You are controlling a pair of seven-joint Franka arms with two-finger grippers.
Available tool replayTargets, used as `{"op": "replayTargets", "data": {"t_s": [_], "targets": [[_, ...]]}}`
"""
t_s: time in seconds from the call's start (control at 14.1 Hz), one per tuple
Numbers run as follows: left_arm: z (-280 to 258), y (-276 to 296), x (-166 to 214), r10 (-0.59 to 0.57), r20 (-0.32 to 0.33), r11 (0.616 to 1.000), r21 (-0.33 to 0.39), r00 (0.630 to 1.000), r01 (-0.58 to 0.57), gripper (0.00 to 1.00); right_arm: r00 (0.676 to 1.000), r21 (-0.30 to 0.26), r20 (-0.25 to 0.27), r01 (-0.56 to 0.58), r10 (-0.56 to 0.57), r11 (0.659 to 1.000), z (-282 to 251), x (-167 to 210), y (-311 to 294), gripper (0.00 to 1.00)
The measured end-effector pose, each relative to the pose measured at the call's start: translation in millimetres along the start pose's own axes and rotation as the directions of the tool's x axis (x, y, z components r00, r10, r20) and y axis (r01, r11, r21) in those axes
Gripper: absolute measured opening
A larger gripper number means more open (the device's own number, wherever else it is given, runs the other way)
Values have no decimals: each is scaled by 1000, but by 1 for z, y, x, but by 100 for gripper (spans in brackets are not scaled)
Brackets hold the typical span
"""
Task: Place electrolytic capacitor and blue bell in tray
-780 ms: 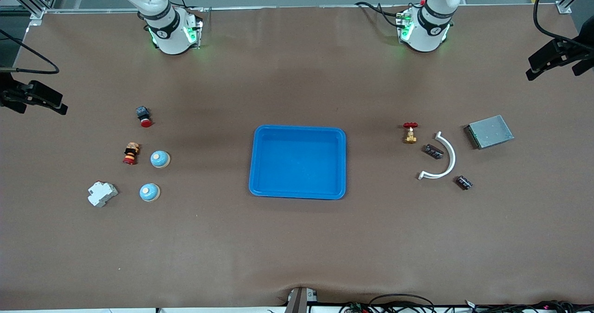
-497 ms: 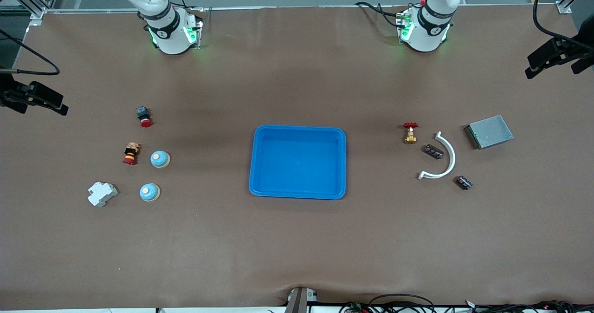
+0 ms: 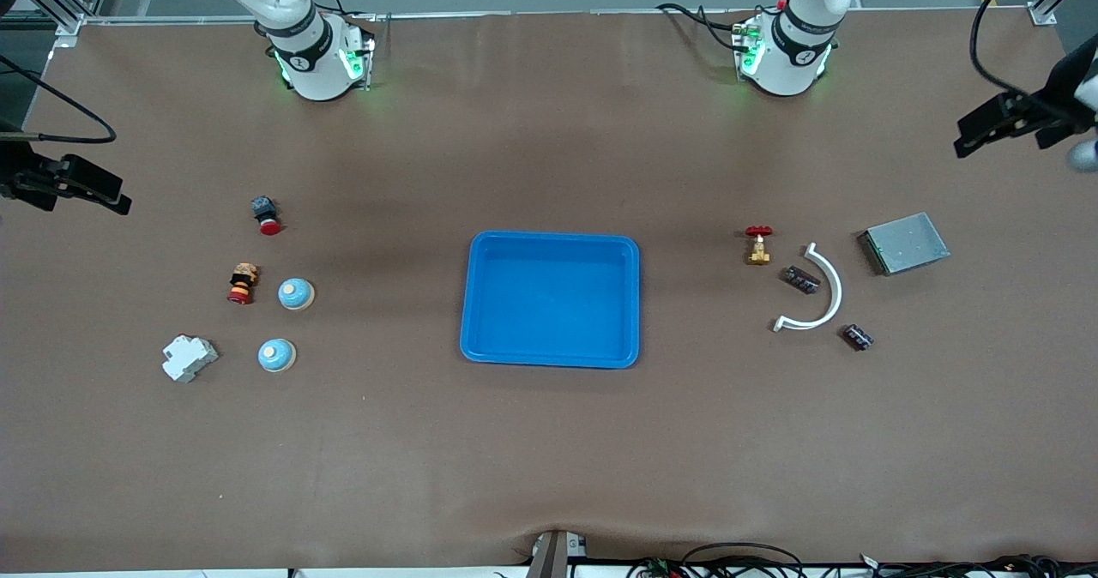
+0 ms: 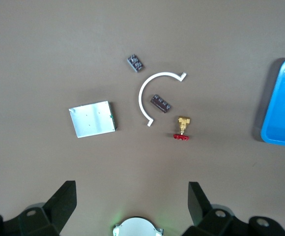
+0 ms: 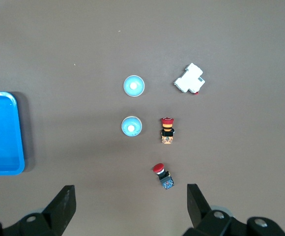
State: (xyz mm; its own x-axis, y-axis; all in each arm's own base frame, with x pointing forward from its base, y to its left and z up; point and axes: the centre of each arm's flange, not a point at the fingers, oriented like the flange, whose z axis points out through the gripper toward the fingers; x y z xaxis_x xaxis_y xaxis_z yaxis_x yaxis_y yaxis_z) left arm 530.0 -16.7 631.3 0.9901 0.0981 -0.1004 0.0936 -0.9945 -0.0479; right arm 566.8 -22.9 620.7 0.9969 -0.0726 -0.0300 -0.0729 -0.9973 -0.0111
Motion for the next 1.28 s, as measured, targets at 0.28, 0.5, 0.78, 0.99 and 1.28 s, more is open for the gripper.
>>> {"op": "replayTargets", "data": {"t_s": [0.28,0.5,0.78,0.99,1.28], "targets": [[81,-8,24,-77,-4,997,-4,997,77,100,1000,0,15,-1,1,1000,43,7,0,100],[132,-1,28,-159,-20,987,-8,987,159,100,1000,-1,28,-3,3,1000,110,7,0,100],[220,15,24,-253,-56,967,-28,966,251,100,1000,-2,25,15,-15,1000,187,-5,-9,100],[269,21,27,-342,-34,940,-30,939,341,100,999,-3,10,31,-31,1000,235,-17,-20,100],[320,27,36,-487,-15,873,-38,874,486,94,999,-4,-20,29,-29,1000,297,-22,-18,100]]}}
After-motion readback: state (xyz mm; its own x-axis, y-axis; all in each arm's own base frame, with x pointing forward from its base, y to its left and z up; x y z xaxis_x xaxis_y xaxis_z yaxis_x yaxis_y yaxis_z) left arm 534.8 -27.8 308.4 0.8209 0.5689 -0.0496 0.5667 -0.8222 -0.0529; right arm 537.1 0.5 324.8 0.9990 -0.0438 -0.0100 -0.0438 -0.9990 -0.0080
